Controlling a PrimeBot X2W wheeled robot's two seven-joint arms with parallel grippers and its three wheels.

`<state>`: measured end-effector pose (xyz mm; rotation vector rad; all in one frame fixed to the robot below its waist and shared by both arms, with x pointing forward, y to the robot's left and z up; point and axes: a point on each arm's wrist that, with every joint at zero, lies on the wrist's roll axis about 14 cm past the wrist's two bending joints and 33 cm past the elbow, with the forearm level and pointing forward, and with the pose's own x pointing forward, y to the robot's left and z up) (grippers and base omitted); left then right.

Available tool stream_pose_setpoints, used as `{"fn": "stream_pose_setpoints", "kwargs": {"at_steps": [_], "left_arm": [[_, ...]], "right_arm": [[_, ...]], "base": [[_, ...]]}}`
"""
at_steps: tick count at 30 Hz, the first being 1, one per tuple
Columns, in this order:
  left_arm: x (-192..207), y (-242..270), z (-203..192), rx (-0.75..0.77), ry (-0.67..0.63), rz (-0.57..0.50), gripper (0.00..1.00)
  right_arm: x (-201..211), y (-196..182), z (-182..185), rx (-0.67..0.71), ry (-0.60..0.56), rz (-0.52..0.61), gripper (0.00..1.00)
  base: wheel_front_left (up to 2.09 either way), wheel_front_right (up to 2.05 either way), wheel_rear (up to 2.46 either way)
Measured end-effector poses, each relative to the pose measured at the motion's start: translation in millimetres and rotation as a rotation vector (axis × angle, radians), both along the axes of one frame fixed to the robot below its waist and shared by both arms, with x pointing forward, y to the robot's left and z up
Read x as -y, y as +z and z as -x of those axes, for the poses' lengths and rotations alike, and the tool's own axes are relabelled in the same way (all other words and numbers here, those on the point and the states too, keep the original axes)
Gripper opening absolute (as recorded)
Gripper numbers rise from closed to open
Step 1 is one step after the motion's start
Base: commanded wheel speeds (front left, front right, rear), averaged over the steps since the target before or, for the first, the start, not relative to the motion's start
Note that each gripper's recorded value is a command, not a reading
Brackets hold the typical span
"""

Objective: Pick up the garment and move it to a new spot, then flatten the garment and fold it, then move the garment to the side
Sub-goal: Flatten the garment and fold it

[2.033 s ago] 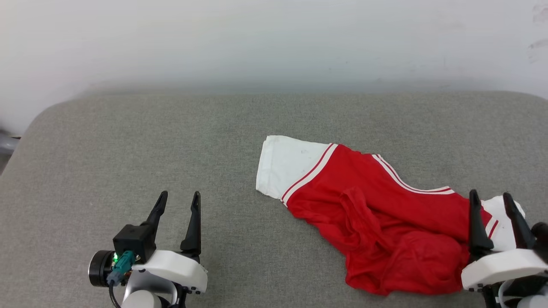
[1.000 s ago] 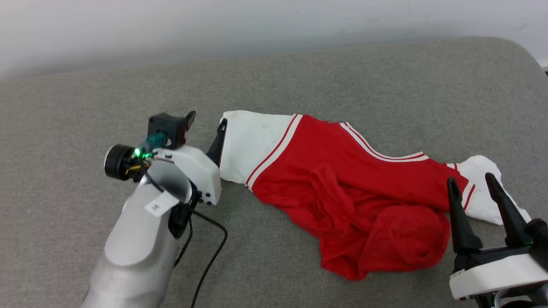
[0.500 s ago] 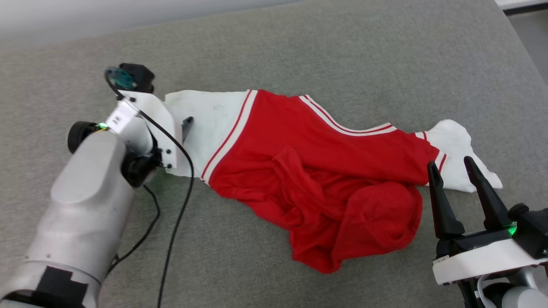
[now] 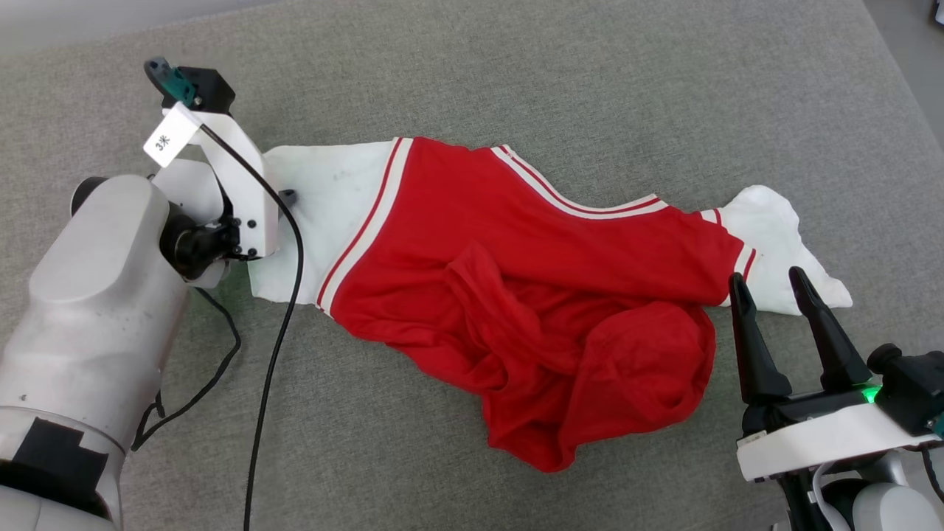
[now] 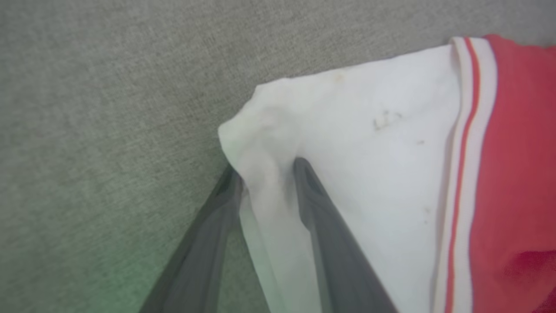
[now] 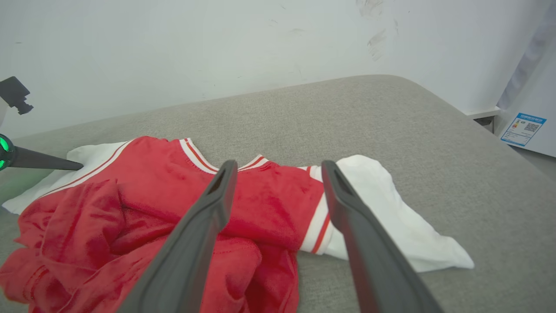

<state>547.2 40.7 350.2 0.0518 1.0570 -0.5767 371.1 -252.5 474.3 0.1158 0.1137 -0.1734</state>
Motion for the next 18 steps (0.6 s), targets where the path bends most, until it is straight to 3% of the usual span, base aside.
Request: {"fn": "stream_pose_setpoints", "kwargs": {"at_steps": [7, 18], "left_arm": [[-7, 0, -2, 0.087, 0.022, 0.008, 0.00], [-53, 37, -11, 0.392, 0.138, 0.021, 0.00]], "right_arm": [[2, -3, 0, -0.005, -0.008, -0.025, 1.00], [12, -7, -3, -0.008, -0.039, -0.097, 1.00]], "base": [[0.00, 0.00, 0.00], [0.00, 0.00, 0.00]]}}
